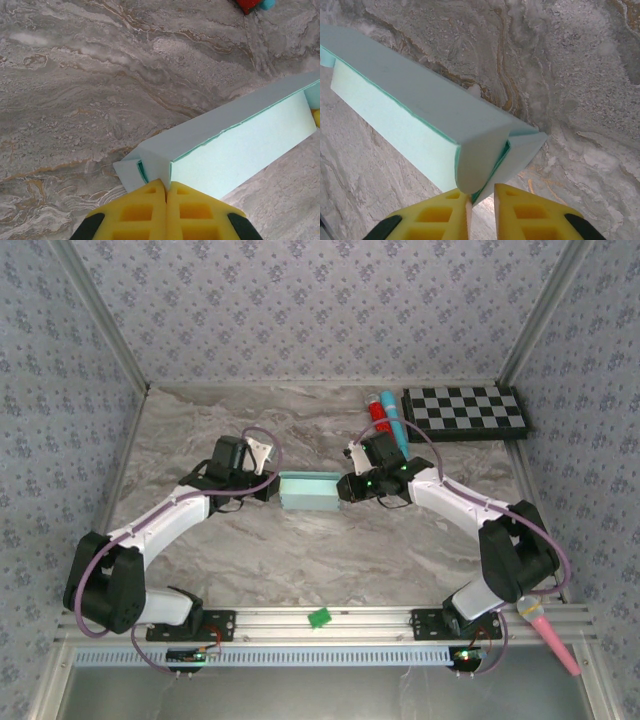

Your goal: Fold the paper box

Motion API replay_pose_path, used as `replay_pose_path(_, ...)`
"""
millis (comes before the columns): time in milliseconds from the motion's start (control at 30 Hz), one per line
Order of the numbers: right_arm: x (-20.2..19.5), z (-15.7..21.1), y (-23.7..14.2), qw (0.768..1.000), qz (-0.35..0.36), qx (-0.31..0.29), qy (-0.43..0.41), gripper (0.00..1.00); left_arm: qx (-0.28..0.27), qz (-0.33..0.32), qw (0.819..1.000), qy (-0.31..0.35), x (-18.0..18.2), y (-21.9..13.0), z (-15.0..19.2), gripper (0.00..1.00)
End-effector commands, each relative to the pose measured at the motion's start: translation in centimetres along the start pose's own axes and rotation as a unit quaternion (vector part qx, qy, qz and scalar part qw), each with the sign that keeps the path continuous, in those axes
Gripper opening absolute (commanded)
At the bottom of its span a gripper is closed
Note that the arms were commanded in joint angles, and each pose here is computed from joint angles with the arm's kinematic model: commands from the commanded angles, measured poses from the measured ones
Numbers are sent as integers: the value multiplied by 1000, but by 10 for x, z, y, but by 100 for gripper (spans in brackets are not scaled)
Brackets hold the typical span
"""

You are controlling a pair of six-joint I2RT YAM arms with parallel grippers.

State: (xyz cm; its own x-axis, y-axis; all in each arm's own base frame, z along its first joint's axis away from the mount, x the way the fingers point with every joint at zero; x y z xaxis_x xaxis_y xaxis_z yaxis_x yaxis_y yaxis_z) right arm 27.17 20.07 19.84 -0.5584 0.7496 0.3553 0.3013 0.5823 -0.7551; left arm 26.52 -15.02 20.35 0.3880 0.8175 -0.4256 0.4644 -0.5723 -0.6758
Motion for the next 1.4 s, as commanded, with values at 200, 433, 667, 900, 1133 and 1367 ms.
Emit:
replay_pose_path(200,9,-10,-18,999,8,-44,-15,30,46,-3,999,1,3,7,19,5)
replay_pose_path(433,8,-6,-17,999,10,-37,-12,29,43,-2,999,1,1,6,17,6)
replay_pose_path(667,8,6,-10,1000,10,-21,-10,20,41,-4,999,-3,2,7,22,7)
replay_pose_path(900,8,14,-4,1000,15,-15,-6,15,40,-8,999,-7,1,9,27,9)
replay_pose_path(1133,12,18,1,1000,13,-15,0,13,43,-12,999,-8,1,12,33,9)
replay_pose_path(1367,18,15,3,999,13,-33,12,13,44,-17,999,-7,1,13,36,10)
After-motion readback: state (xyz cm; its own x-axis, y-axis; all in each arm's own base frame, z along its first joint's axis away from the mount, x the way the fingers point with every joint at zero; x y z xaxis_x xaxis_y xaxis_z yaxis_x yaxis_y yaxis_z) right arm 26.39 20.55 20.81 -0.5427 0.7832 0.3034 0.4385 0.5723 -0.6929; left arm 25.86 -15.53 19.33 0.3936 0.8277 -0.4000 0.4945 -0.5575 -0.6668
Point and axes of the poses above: each hand's point on the last joint's axis, 136 mm out from that joint toward the fingers, its own y axis out along the fingers, its own x axis along the line the jaws close on, z = x × y, the point moved 10 cm from there along -y, back along the fingers, and after that the axes turned 7 degrees about -y, right-handed, at the moved point
